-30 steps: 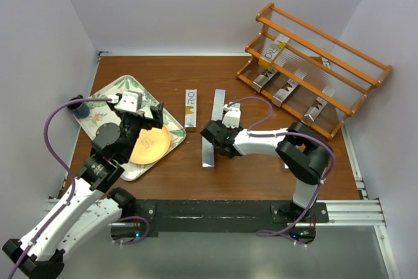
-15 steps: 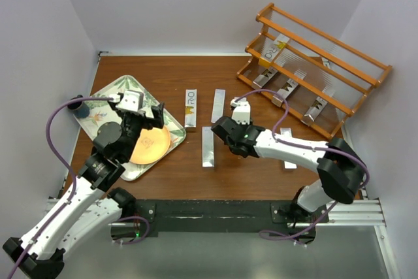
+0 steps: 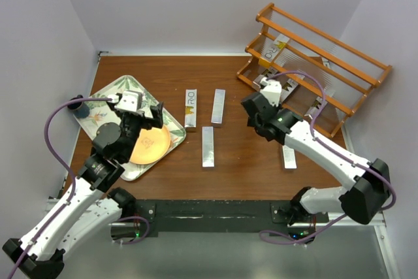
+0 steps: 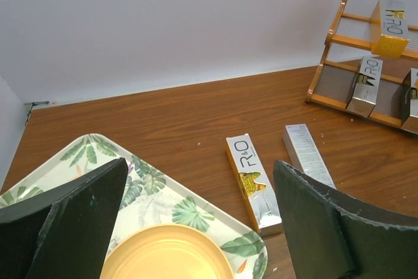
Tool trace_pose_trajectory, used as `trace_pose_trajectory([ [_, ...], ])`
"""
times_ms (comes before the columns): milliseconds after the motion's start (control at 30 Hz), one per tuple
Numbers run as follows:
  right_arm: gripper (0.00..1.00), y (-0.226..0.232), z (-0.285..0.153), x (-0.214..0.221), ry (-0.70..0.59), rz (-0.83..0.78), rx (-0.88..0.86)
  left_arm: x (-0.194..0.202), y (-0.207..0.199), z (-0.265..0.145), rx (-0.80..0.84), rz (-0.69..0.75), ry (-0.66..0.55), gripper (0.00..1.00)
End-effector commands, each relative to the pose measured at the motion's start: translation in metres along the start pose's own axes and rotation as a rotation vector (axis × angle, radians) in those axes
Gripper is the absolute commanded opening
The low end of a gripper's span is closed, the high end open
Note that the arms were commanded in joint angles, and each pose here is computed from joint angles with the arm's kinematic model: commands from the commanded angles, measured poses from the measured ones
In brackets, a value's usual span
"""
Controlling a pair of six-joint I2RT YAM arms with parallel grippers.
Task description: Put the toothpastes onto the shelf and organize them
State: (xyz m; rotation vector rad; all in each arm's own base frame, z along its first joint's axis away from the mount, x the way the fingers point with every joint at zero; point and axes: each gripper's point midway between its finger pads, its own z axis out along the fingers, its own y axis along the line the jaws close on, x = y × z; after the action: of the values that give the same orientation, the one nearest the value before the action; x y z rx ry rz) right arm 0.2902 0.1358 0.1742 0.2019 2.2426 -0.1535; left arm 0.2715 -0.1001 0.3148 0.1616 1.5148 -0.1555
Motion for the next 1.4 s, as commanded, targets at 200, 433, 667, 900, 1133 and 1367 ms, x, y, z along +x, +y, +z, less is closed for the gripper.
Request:
trace_pose_trajectory([
  [200,0.15,-0.056,-0.014,-0.082,-0.156,0.136,0.098,-0.013,0.005,-0.002,-0.023,-0.027,-0.043,0.98],
  [433,0.14,-0.074,0.007,-0.112,-0.201,0.218,0.147,-0.013,0.004,-0.001,-0.021,-0.027,-0.041,0.98],
  [667,0.14,-0.085,0.037,-0.141,-0.250,0.301,0.195,-0.010,0.003,0.000,-0.019,-0.022,-0.033,0.98],
  [900,0.14,-0.095,0.067,-0.168,-0.260,0.373,0.204,-0.008,0.002,0.002,-0.015,-0.019,-0.027,0.98],
  [1133,0.15,-0.096,0.096,-0.186,-0.226,0.378,0.211,-0.008,0.001,0.002,-0.011,-0.019,-0.026,0.98],
  [1367,0.18,-0.099,0.119,-0.188,-0.192,0.365,0.240,-0.009,0.001,0.001,-0.007,-0.020,-0.030,0.98],
])
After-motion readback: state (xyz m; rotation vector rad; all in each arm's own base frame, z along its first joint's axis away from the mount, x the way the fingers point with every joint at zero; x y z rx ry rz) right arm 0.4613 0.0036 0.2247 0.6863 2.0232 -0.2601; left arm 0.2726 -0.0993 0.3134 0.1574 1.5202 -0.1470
